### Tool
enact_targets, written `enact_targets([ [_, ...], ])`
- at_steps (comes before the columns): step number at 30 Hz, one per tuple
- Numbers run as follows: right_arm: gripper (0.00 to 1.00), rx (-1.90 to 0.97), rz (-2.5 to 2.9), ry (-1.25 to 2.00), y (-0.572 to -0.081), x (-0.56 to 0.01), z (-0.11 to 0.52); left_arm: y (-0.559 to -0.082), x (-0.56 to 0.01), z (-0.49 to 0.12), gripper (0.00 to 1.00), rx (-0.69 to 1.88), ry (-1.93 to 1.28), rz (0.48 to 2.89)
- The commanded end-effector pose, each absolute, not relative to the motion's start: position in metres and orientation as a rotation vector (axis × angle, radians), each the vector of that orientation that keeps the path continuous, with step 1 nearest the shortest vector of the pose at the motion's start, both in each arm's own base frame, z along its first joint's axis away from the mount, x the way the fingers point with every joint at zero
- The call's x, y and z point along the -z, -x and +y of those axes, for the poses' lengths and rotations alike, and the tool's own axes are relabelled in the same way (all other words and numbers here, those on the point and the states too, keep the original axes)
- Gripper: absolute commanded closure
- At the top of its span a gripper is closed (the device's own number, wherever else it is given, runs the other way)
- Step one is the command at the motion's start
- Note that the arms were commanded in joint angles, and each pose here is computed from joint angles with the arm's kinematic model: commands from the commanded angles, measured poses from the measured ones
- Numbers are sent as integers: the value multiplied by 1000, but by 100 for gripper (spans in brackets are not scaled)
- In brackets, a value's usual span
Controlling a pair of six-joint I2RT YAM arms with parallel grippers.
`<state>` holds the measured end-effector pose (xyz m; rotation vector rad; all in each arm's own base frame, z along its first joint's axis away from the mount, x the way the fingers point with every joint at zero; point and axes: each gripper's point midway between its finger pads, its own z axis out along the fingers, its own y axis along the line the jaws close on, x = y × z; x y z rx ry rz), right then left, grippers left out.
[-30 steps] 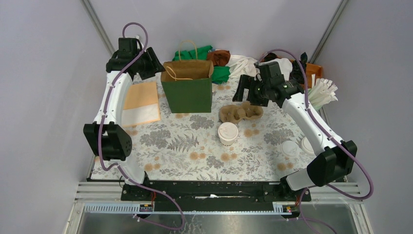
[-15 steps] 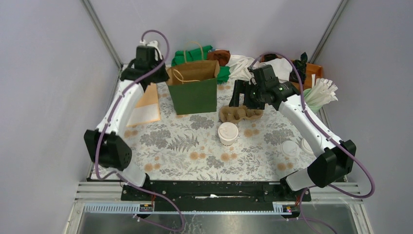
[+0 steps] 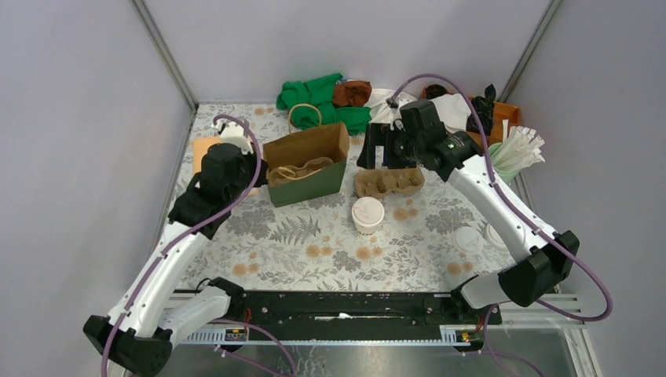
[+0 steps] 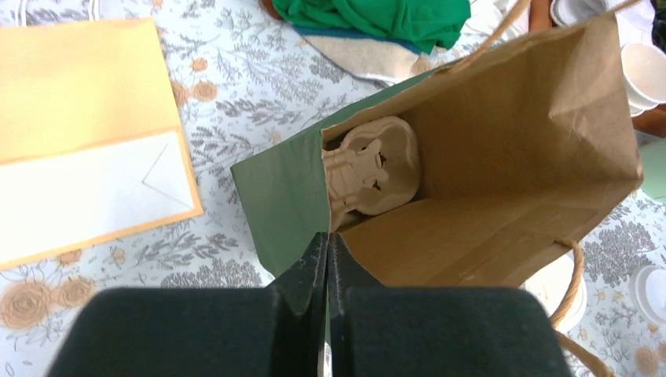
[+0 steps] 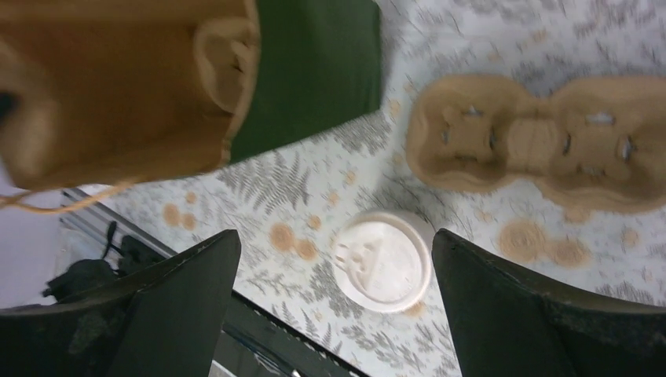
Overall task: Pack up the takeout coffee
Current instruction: Pick up the takeout bag from the center of the board.
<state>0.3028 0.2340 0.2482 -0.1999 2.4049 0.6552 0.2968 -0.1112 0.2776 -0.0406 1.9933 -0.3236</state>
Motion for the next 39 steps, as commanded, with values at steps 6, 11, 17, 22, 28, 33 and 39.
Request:
enact_targets([
  [6,17,-818,2174,313,-319,-315,287,-277,-265,-113,100,418,118,1970],
  [11,35,-773,2172,337,-336,-311,307,-260,-257,-112,100,472,151,1978],
  [17,56,-647,2251,340,-353,-294,316,-242,-253,-106,100,495,180,1982],
  [22,69,-619,2273,366,-330,-276,306,-232,-242,-104,100,509,200,1997],
  [28,85,-650,2288,394,-300,-261,293,-219,-230,-104,100,546,226,2024],
  [33,82,-704,2298,406,-278,-255,288,-206,-222,-104,100,579,231,2038],
  [39,79,-724,2312,413,-265,-246,284,-199,-221,-104,100,599,236,2044],
])
